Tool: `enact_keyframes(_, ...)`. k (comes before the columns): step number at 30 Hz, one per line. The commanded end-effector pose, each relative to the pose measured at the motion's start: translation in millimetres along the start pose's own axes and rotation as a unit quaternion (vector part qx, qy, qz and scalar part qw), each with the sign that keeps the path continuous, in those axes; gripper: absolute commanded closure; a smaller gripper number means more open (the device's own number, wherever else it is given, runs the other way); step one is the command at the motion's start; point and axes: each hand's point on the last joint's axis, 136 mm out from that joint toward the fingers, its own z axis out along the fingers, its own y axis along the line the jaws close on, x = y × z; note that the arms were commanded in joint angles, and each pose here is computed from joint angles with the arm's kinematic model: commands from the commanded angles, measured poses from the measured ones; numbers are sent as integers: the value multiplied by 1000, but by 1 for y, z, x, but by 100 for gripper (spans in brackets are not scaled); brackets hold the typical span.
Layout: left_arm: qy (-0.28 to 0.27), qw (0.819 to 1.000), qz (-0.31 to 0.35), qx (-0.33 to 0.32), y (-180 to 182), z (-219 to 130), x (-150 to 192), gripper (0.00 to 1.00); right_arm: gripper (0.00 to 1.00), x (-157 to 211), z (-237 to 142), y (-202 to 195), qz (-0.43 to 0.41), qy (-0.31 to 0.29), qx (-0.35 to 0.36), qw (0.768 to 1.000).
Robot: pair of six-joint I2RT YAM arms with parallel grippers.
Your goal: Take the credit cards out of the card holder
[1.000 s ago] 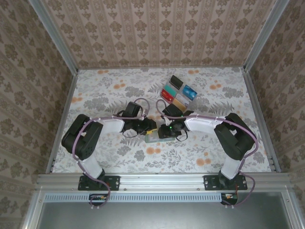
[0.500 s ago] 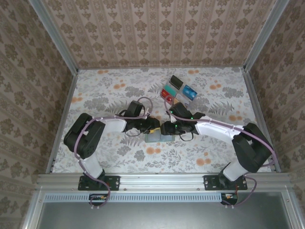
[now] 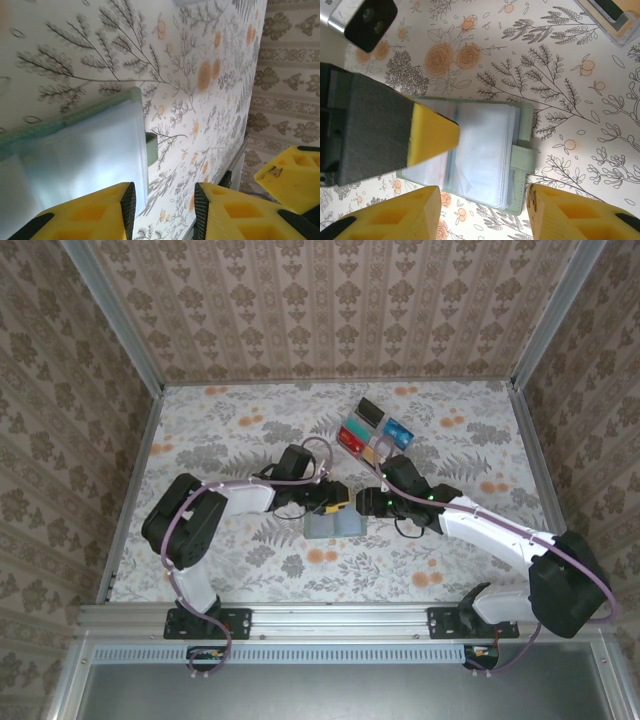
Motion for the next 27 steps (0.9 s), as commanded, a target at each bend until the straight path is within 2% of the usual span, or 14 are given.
enact_keyframes(1,-27,1000,-11,9,-1,-26,-11,61,49,-19,-9,8,-9,-28,5,1000)
enact_keyframes(5,-59,998,-23,-8,12,-57,-19,61,47,-19,-3,27,-52,-8,17,998)
enact_keyframes(9,-106,990,-69,-54,48,-93,-25,61,44,3,26,45,-111,49,45,992)
enact_keyframes(12,-124,985,-101,-59,64,-108,-21,60,42,22,47,59,-134,97,46,985)
enact_keyframes(18,-119,984,-113,-67,72,-112,-10,56,36,37,73,49,-130,136,84,979)
enact_keyframes(22,-110,985,-114,-71,73,-109,-5,53,32,53,83,34,-141,181,116,966)
enact_keyframes(27,-96,987,-102,-74,66,-102,0,50,33,62,93,18,-136,206,148,958)
